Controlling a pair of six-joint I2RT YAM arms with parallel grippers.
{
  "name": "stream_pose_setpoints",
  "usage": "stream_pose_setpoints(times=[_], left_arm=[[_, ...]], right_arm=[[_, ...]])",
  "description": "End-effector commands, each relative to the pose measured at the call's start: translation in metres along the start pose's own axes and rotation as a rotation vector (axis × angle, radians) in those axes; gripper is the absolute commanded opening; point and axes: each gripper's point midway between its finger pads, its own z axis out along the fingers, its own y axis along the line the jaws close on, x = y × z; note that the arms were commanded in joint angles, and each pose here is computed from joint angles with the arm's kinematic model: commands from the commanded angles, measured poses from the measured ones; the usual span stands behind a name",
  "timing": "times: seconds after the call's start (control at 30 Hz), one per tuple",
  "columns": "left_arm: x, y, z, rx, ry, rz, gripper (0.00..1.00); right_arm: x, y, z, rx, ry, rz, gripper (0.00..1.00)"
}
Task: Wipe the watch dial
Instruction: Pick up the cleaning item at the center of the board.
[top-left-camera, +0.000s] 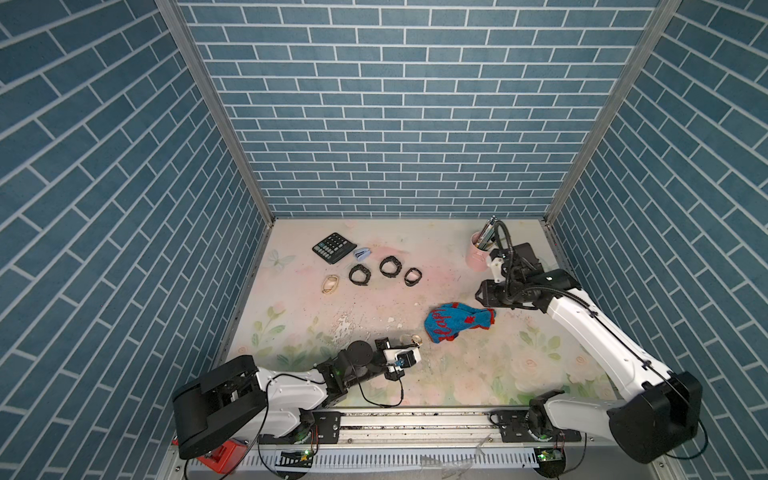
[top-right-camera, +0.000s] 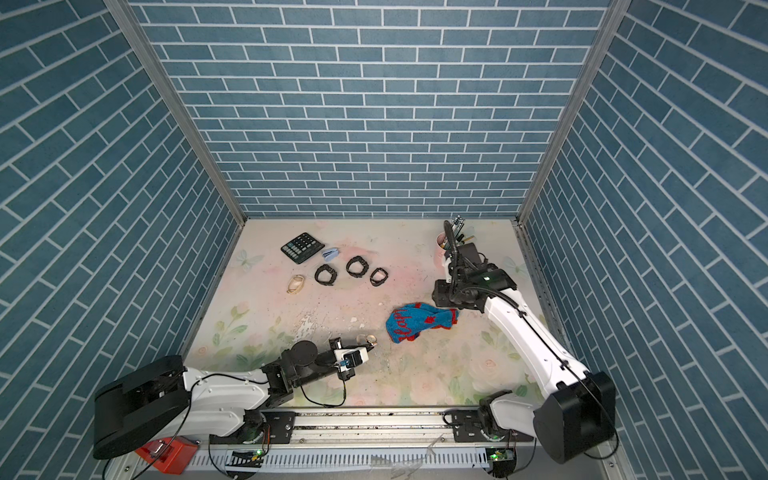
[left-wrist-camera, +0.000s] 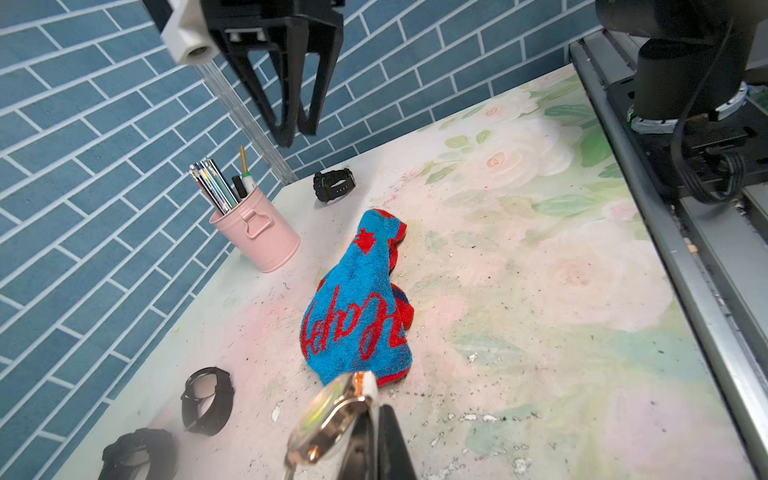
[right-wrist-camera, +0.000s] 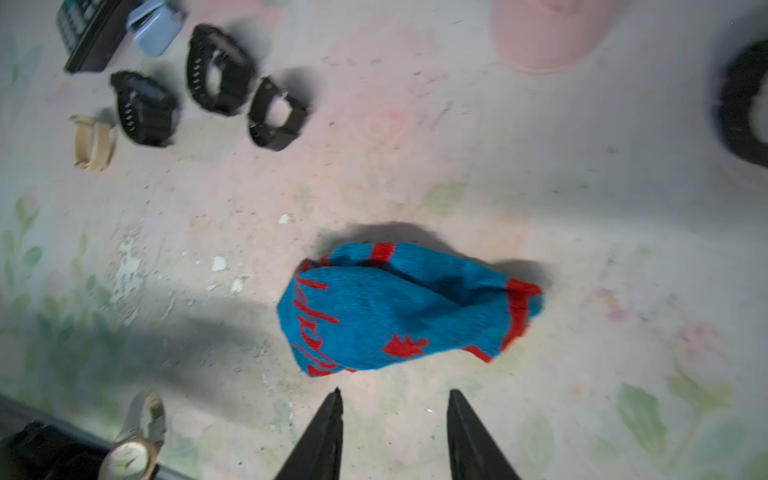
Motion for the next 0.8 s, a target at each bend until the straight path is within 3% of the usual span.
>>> stream_pose_setpoints(times=[0.0, 0.1, 0.2, 0.27, 0.57, 0.77], left_arm=[[0.001, 0.002, -0.003, -0.020, -0.025, 0.002, 0.00], [-0.002, 0.000, -0.007, -0.015, -0.050, 0.007, 0.00], [0.002, -0.001, -0.006, -0.002, -0.022, 0.015, 0.00], [0.002, -0.002, -0.006, 0.009, -0.008, 0.019, 0.00], [0.004, -0.004, -0.003, 0.025, 0.011, 0.030, 0.00], [0.007, -0.005, -0.002, 0.026, 0.012, 0.023, 0.00]], right_arm=[[0.012, 0.042, 0.030, -0.096, 0.110, -0.129, 0.46], [0.007, 0.053, 0.049, -0.119, 0.116, -0.162, 0.47], [0.007, 0.048, 0.067, -0.055, 0.130, -0.220, 0.67], [0.011, 0.046, 0.077, -0.018, 0.153, -0.273, 0.68], [0.024, 0.043, 0.116, -0.016, 0.216, -0.313, 0.56], [0.029, 0.047, 0.130, -0.057, 0.232, -0.307, 0.27]])
